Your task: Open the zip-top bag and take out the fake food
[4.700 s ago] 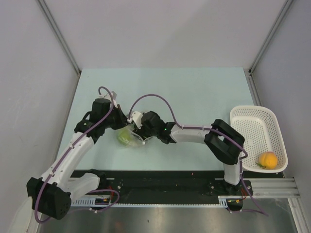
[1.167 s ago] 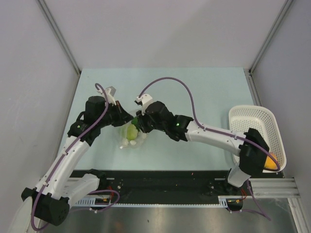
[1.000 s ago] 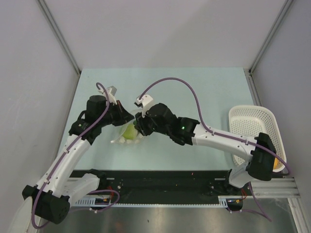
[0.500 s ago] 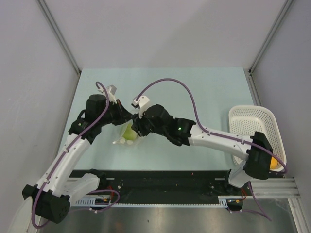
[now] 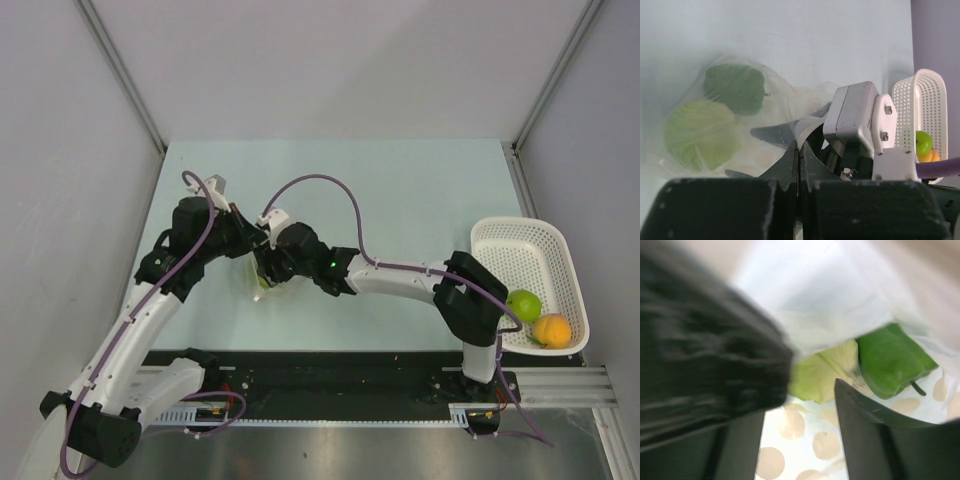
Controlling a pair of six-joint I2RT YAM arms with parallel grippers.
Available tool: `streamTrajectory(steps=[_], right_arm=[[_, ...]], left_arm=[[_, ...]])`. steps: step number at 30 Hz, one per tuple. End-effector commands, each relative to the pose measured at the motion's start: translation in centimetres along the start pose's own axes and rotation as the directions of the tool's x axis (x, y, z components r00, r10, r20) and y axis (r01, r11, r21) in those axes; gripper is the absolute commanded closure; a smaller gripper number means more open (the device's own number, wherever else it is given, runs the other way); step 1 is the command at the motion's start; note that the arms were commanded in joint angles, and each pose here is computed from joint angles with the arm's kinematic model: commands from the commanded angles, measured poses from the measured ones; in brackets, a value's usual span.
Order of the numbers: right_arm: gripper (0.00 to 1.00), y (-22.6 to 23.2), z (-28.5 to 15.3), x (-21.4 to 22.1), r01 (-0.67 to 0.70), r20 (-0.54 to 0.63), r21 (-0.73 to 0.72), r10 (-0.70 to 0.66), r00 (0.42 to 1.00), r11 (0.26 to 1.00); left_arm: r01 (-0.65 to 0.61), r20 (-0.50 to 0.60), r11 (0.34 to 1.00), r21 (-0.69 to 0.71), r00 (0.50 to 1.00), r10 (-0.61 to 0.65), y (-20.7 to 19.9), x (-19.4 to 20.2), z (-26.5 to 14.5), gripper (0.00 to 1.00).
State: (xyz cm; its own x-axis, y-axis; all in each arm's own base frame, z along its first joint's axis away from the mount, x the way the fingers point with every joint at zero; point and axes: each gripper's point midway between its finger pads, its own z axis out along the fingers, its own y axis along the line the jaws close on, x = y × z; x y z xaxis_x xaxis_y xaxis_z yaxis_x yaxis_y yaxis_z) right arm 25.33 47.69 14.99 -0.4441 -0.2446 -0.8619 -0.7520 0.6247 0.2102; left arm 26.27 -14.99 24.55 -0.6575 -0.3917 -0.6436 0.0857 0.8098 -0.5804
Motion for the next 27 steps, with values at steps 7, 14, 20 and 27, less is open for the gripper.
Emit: streamTrajectory(steps=[7,14,20,27], right_arm=[[0.18,-0.4,3.7,1.4,-0.023,0.010,-0.032,0.023,1.000,0.999],[0.09,-0.7,5.5,5.7,-0.020,-0.080,-0.024,0.018,0.997,1.000],[0.19,-0.9,5.8,6.0,-0.006,-0.078,-0.014,0.005,0.997,1.000],[0.85,-1.1,4.7,4.9,0.032,-0.077,-0.007,-0.032,0.997,0.999]], left_arm=[[0.045,0.007,0.999,-0.017,0.999,-0.044,0.6,0.8,0.2,1.00],[0.031,-0.004,0.999,-0.044,1.000,-0.031,1.7,1.8,0.3,1.00],[0.029,-0.010,0.998,-0.050,1.000,-0.029,2.0,2.2,0.1,1.00],[0.028,-0.004,0.998,-0.057,1.000,-0.028,2.6,2.7,-0.1,1.00]])
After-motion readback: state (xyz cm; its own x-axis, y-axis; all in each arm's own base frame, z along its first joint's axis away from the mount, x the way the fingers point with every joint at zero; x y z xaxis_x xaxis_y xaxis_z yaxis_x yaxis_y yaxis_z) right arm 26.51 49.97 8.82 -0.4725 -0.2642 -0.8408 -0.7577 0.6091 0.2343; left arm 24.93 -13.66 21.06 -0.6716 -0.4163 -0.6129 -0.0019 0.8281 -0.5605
